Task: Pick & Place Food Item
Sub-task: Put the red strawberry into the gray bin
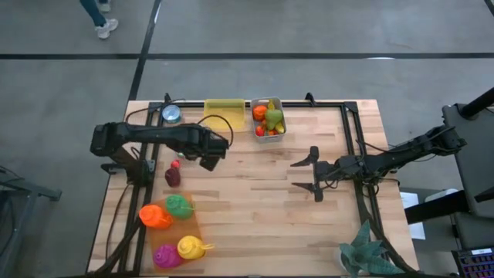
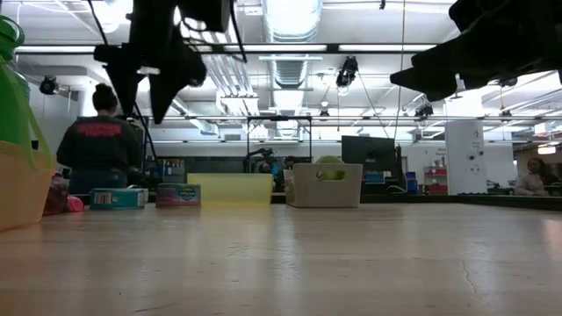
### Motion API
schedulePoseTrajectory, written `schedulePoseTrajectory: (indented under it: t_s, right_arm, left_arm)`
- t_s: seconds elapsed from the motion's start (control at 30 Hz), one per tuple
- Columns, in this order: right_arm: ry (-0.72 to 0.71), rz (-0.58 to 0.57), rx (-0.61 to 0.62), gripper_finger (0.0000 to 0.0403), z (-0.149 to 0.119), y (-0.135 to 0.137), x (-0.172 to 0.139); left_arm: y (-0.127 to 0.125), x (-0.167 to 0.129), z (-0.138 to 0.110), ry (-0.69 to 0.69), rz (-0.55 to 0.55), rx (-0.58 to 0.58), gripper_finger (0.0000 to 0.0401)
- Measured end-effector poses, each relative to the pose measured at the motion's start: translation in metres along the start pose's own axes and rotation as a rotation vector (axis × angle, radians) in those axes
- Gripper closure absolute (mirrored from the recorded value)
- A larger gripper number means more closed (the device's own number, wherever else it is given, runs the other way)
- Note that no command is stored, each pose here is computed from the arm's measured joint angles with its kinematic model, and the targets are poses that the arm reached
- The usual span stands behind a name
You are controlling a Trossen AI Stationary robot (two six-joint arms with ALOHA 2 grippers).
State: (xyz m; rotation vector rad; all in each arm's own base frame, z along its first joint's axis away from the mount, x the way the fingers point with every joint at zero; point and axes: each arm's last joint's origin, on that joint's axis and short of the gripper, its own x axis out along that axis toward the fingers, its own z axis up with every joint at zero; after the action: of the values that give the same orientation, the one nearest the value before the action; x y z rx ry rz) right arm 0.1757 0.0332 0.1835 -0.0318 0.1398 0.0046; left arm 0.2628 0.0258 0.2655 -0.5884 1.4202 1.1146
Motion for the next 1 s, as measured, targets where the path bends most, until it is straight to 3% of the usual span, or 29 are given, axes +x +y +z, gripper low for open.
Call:
schedulePoseTrajectory:
  t_s: [0.33,0.57,1.0]
  right_arm:
    - [0.0,0.0,0.0,0.0097,0.0,0.0,0.0]
    - [0.0,-0.002,0.0,0.0097,0.0,0.0,0.0]
    - [0.001,-0.002,0.0,0.0097,0.0,0.0,0.0]
  left_arm:
    - [0.016,0.026,-0.004,0.134,0.071,0.221,0.0079]
    - [0.025,0.051,-0.018,0.155,0.092,0.256,0.0108]
    - [0.047,0.084,-0.044,0.142,0.017,0.303,0.011]
